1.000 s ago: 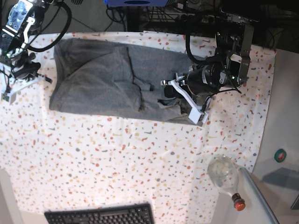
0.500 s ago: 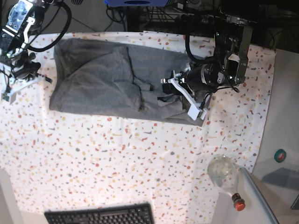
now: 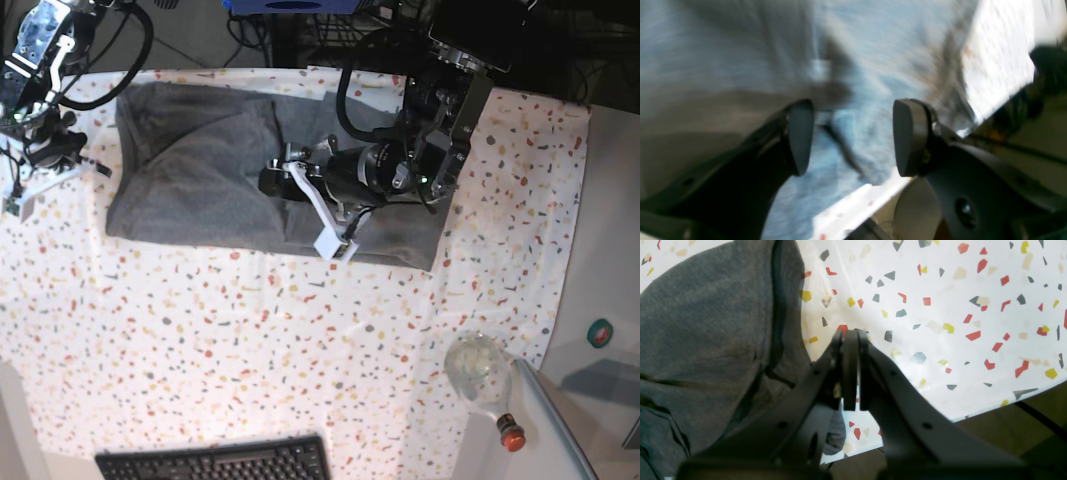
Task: Layout the t-shirt on the table in an organized manner, then fold the t-shirt properly
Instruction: 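Grasp both ends of the folded shirt with both grippers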
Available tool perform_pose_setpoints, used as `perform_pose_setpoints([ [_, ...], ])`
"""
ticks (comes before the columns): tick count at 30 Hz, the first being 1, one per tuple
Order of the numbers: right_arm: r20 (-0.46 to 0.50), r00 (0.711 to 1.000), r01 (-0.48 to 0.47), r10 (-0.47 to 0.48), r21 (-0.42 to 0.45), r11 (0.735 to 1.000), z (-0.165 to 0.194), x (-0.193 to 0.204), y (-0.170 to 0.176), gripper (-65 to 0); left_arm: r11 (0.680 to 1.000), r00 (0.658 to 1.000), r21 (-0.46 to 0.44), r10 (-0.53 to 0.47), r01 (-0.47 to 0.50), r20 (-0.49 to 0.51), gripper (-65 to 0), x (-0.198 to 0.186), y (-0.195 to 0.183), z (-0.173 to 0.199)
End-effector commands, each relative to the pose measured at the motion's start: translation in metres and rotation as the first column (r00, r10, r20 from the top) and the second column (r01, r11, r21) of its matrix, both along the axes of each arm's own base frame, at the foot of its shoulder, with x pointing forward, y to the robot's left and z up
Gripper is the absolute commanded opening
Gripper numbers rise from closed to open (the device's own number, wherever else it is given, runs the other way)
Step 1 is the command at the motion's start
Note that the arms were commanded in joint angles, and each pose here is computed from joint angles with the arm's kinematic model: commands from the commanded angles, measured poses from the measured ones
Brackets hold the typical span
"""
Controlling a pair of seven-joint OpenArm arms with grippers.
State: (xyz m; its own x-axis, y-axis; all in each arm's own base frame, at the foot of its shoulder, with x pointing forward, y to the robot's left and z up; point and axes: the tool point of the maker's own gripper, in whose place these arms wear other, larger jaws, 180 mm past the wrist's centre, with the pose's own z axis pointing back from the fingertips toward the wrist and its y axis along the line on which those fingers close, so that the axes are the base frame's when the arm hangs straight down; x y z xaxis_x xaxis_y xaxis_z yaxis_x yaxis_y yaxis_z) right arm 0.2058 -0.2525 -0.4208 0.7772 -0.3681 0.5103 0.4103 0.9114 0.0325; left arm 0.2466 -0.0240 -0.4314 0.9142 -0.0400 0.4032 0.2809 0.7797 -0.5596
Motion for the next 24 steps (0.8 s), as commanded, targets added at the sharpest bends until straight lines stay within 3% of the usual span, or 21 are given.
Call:
perform_pose_setpoints([
  [1,0.032,0.999,-0.003,0.004,-0.018,1.0,0.008,0.006,-0.004,-65.0,1.0,0.999,-0.017,0.009,-0.008,0.043,-29.6,0.013,-0.001,0.012],
  [7,0.035,0.999,-0.003,0.004,-0.02,1.0,0.008,0.006,-0.004,-65.0,0.999,0.994,0.007,0.052,-0.053,0.094,-29.8,0.018,0.029,0.024],
  [11,0.057,0.998,-0.002,0.004,-0.028,1.0,0.015,0.011,-0.006,-65.0,0.974,0.968,0.076,0.201,-0.213,0.148,-30.4,0.021,0.107,0.033],
  [13,0.103,0.995,0.006,-0.007,0.016,1.0,0.023,0.016,-0.002,-65.0,0.929,0.933,0.137,0.322,-0.344,0.161,-38.0,0.019,0.169,0.031],
  [16,0.19,0.981,0.019,-0.051,0.168,0.986,0.027,0.024,0.012,-63.0,0.805,0.835,0.221,0.526,-0.55,0.161,-65.0,0.004,0.266,0.023],
  [18,0.209,0.975,0.013,-0.068,0.254,0.967,0.023,0.026,0.023,-44.6,0.716,0.759,0.255,0.632,-0.65,0.159,-65.0,-0.008,0.317,0.019],
  [20,0.2,0.977,0.003,-0.069,0.315,0.949,0.016,0.026,0.027,-27.5,0.653,0.707,0.287,0.691,-0.701,0.154,-65.0,-0.022,0.352,0.016],
  [22,0.172,0.982,-0.001,-0.075,0.408,0.913,0.006,0.024,0.033,-14.6,0.658,0.722,0.318,0.676,-0.683,0.15,-65.0,-0.027,0.367,0.013],
  [24,0.17,0.983,-0.021,-0.076,0.504,0.863,-0.002,0.024,0.039,-11.7,0.672,0.737,0.321,0.658,-0.667,0.153,-65.0,-0.029,0.37,0.009],
])
